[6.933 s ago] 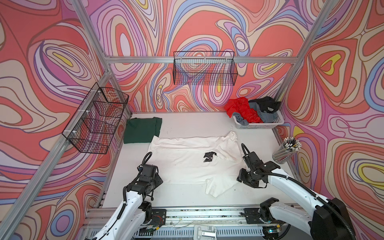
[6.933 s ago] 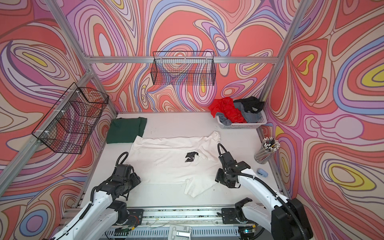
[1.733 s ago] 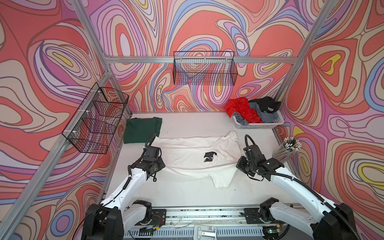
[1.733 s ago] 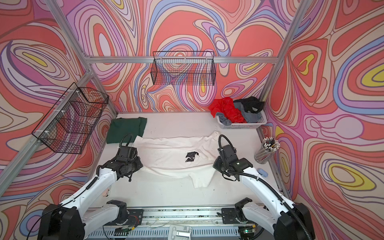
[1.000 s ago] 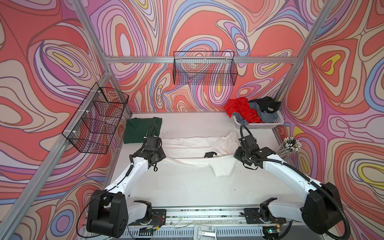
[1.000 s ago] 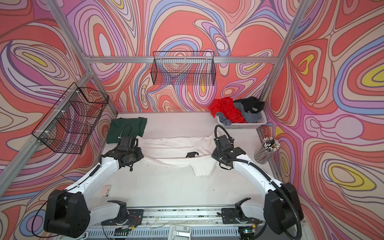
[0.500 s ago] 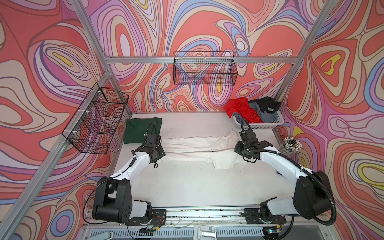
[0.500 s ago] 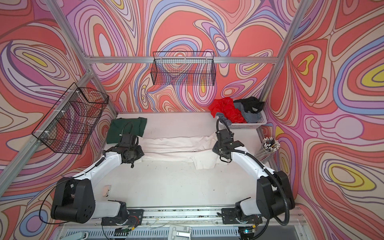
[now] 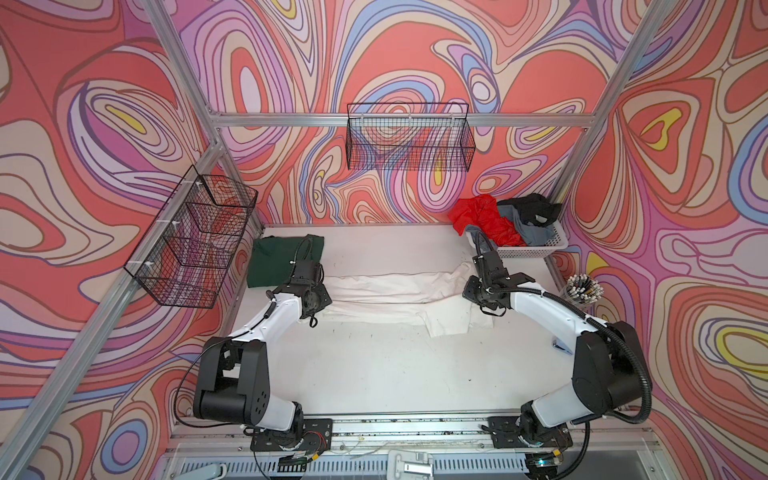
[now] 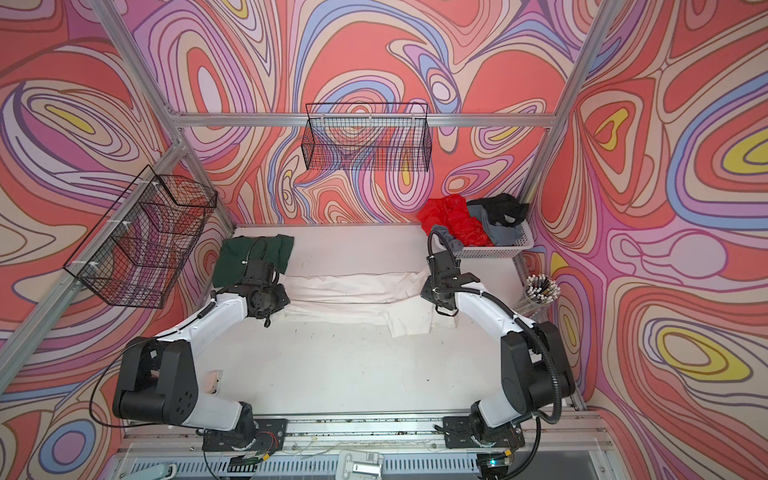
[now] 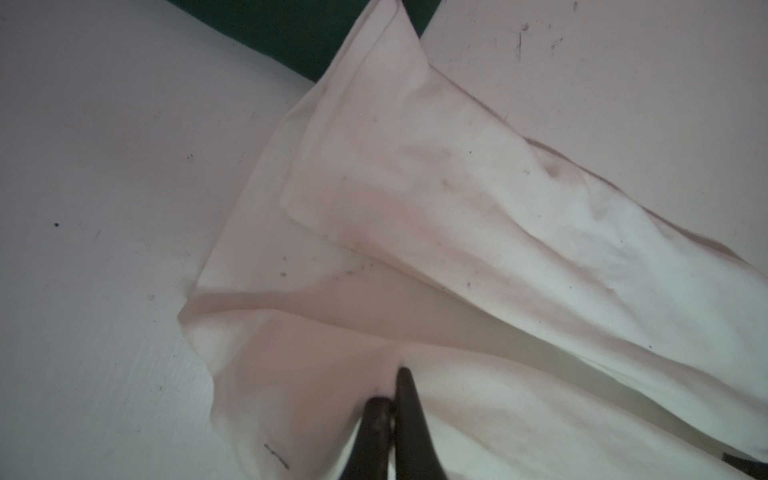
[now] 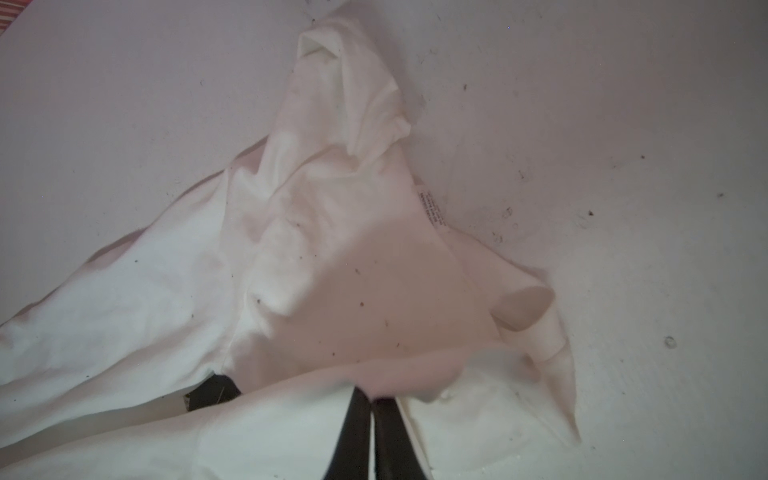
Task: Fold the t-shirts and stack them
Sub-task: 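Lay the hem down near the far edge and open both grippers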
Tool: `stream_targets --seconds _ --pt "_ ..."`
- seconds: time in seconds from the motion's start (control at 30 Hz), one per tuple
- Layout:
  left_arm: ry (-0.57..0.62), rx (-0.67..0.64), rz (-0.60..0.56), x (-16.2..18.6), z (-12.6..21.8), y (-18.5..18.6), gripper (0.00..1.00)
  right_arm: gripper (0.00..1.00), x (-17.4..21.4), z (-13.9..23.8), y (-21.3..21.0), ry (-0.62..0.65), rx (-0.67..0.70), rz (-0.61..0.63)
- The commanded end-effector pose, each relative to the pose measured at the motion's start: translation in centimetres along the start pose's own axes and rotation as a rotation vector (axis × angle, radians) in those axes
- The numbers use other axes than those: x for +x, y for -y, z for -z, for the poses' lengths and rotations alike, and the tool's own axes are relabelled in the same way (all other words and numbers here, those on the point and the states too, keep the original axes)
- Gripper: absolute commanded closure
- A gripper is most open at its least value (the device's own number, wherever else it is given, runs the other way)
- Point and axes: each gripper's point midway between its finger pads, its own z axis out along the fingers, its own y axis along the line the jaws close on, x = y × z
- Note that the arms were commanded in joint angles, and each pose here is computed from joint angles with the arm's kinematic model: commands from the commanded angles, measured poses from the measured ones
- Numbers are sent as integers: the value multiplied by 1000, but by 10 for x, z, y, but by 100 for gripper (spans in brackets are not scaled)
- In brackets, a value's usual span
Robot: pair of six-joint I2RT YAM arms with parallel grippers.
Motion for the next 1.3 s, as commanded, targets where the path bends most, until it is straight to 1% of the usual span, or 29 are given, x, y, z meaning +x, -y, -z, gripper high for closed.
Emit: stream_targets --seconds 0.0,0.23,0.43,0.6,0.8,1.0,1.17,1.27 --pt "27 -37 -9 -7 4 -8 100 100 -12 -3 -2 27 17 15" --pt "27 -28 -20 -11 7 -5 100 100 -17 -8 -2 37 34 28" --pt "14 -54 -32 -11 4 -9 100 100 -25 -10 -5 52 45 40" --pt "14 -72 -41 -9 10 -15 100 100 -27 -15 -10 43 39 47" --pt "-9 -57 -34 7 23 -21 100 100 -25 -18 -11 38 28 50" --pt "-20 -104 -35 20 36 -38 100 100 -23 -24 -13 30 19 51" --pt "-6 -142 -54 18 41 -45 100 100 -24 -28 -17 25 7 56" --pt "-9 -146 -60 14 36 -42 100 100 -23 -29 -17 20 7 57"
